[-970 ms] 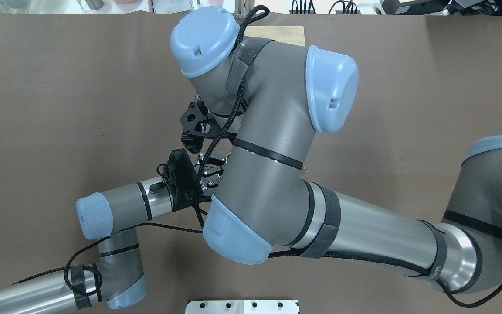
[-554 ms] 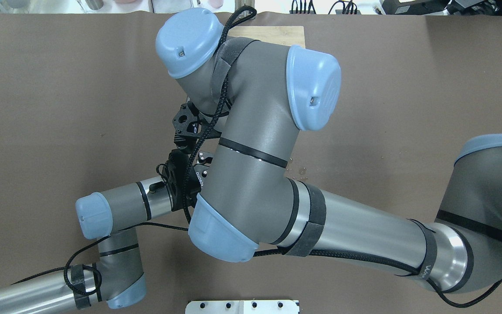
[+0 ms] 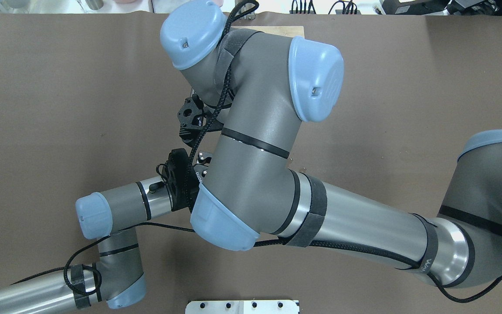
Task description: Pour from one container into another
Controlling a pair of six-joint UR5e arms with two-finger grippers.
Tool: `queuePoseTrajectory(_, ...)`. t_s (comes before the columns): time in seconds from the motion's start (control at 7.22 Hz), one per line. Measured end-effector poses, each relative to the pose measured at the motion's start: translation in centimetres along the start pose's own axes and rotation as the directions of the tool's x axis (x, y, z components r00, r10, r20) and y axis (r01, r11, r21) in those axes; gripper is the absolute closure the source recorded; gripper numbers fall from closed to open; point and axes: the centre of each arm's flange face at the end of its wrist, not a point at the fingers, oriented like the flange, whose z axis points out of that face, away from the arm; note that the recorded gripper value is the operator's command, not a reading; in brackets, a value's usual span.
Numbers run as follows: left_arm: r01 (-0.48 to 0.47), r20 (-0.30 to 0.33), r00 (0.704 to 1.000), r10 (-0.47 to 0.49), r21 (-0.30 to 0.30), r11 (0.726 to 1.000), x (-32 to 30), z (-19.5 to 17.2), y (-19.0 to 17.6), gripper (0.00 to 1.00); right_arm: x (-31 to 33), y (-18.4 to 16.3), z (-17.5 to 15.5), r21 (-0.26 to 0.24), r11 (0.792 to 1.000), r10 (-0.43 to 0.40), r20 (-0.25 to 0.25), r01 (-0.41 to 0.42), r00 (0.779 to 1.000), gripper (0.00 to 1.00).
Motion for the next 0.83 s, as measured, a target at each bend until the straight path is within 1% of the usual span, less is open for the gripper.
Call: queuePoseTrajectory(0.83, 0.001, -0.002, 1.0, -0.001, 0.002, 1.0, 0.1, 0.0, -0.1, 1.0, 0.7, -1.2, -0.5, -0.014, 1.0, 0.005, 0.005, -0.005, 1.0, 1.0)
